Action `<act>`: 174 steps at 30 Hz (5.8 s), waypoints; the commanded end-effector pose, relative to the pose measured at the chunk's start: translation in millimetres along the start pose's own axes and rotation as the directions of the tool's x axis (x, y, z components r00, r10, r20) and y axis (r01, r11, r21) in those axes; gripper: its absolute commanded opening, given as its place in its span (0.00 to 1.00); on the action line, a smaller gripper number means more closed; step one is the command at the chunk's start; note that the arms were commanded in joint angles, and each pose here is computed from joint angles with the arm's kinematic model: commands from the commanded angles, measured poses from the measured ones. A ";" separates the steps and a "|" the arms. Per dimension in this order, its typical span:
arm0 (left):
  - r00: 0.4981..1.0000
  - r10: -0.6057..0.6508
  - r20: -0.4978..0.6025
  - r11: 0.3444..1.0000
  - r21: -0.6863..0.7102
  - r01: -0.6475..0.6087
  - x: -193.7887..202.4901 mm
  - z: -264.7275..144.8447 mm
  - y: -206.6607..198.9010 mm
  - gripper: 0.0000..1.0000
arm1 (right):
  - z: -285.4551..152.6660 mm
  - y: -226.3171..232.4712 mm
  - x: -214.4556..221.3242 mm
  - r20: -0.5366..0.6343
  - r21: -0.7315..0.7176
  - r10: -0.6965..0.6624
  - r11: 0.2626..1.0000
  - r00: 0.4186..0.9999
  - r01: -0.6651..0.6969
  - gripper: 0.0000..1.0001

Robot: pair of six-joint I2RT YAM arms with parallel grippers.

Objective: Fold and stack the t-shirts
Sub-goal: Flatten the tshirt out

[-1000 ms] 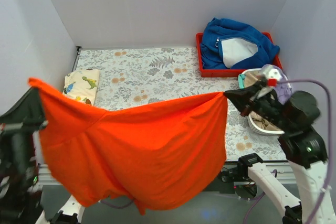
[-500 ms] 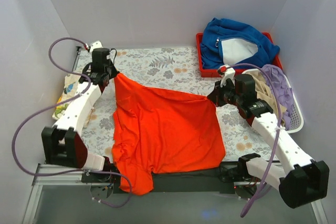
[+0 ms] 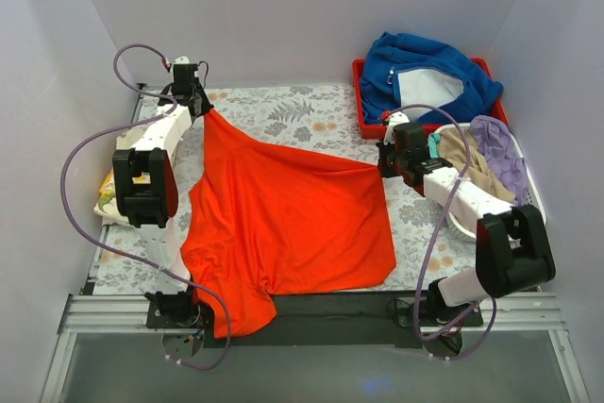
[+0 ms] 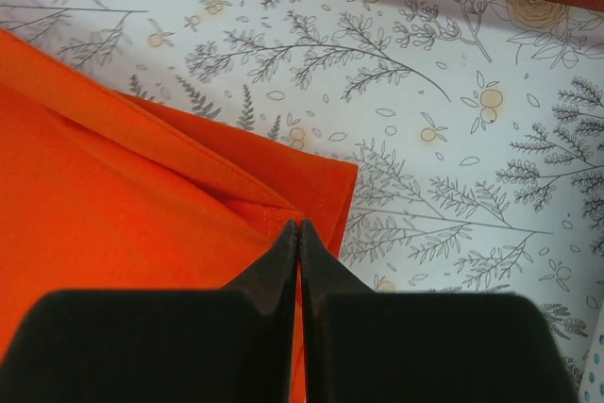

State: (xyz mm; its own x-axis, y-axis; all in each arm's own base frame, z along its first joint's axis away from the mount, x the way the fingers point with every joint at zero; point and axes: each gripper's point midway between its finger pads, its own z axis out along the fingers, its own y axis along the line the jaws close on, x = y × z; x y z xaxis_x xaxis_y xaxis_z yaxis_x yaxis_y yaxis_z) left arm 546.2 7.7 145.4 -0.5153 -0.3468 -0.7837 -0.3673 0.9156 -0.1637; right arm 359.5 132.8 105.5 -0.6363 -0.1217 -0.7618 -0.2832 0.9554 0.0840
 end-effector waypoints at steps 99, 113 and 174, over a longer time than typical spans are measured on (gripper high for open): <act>0.895 0.019 -0.445 0.775 0.572 0.268 47.9 47.7 -76.3 0.12 | -12.8 -62.9 55.4 -0.168 0.293 0.318 0.920 0.933 -0.261 0.78; 0.886 0.014 -0.463 0.785 0.554 0.276 57.5 57.7 -72.6 0.12 | -13.1 -34.4 58.7 -0.199 0.052 0.442 0.896 0.875 -0.441 0.58; 0.892 -0.002 -0.452 0.825 0.503 0.257 62.3 59.7 -61.5 0.11 | -10.1 -61.3 42.1 -0.214 0.103 0.316 0.948 0.924 -0.300 0.22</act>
State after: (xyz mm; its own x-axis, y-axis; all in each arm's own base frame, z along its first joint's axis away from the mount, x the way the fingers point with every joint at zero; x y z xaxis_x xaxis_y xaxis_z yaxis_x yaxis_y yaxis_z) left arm 577.8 -59.6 42.3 -0.8332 -0.4146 -0.3660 -0.0915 0.7560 -0.6482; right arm 360.4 62.5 72.5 -0.8189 0.1296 -0.5592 0.0080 0.9767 0.2146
